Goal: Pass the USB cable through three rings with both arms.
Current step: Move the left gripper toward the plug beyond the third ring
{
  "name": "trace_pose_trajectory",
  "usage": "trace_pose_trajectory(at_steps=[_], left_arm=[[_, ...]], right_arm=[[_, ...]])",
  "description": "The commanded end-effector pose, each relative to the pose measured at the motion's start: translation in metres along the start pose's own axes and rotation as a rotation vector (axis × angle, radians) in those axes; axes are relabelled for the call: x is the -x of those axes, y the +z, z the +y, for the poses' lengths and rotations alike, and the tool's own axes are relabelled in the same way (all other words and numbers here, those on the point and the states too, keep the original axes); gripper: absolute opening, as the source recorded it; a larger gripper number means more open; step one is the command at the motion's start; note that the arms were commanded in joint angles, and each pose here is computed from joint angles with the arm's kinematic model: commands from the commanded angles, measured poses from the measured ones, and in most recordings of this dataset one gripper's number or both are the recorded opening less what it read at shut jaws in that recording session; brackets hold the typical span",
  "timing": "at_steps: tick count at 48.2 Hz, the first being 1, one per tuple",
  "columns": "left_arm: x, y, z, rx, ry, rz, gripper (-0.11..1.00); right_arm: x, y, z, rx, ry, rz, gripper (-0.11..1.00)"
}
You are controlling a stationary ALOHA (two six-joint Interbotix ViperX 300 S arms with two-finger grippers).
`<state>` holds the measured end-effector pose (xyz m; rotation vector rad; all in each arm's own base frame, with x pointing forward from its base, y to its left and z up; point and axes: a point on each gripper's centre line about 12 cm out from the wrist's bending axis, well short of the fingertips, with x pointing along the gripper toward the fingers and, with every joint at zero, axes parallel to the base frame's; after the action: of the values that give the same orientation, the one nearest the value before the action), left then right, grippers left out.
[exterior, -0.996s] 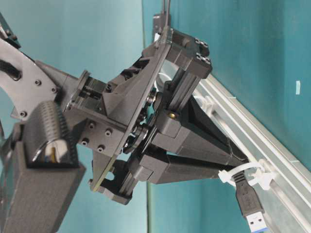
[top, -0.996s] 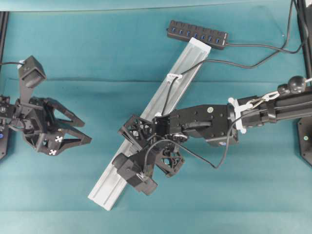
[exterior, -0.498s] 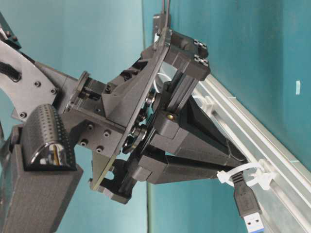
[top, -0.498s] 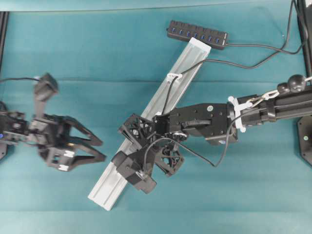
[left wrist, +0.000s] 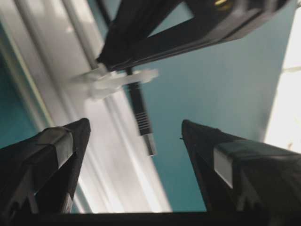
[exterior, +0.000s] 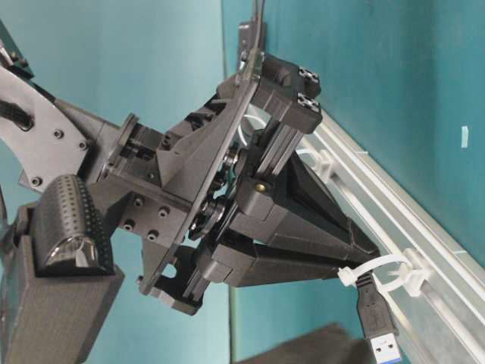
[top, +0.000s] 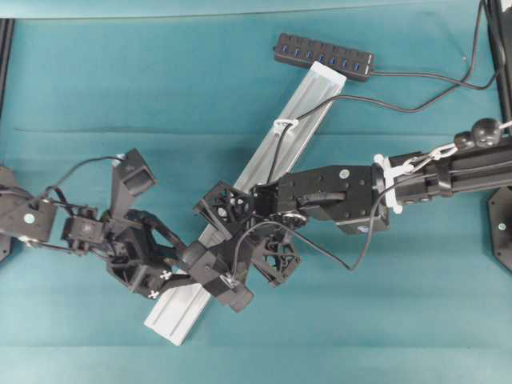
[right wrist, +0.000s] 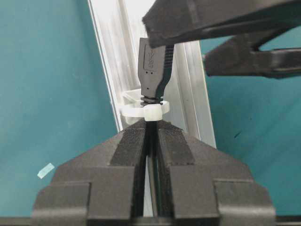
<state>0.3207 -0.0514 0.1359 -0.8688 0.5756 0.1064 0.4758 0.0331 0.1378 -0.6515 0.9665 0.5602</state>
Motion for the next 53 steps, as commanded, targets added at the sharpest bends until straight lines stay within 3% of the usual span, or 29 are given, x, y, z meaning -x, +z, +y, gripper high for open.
trace_pose_trajectory(at_steps=[1,39,47,53], left_arm=[[-0.007,-0.003,0.002,-0.007,0.008,0.01,0.87],[-0.012,0.005,-0.011,-0.01,-0.058,-0.032,0.87],[-0.012,0.005,-0.012,-0.014,-0.063,-0.034,0.82],[-0.013,0.004,-0.016,-0.02,-0.069,-0.028,0.71]], right_arm=[[0.001,0.001,-0.004,-0.02,-0.009,-0.007,0.07],[0.001,-0.001,-0.006,-0.027,-0.017,-0.01,0.07],[0.001,-0.001,-0.005,-0.026,-0.016,-0.01,0.07],[0.001,-0.001,-0.005,-0.027,-0.015,-0.008,0.07]])
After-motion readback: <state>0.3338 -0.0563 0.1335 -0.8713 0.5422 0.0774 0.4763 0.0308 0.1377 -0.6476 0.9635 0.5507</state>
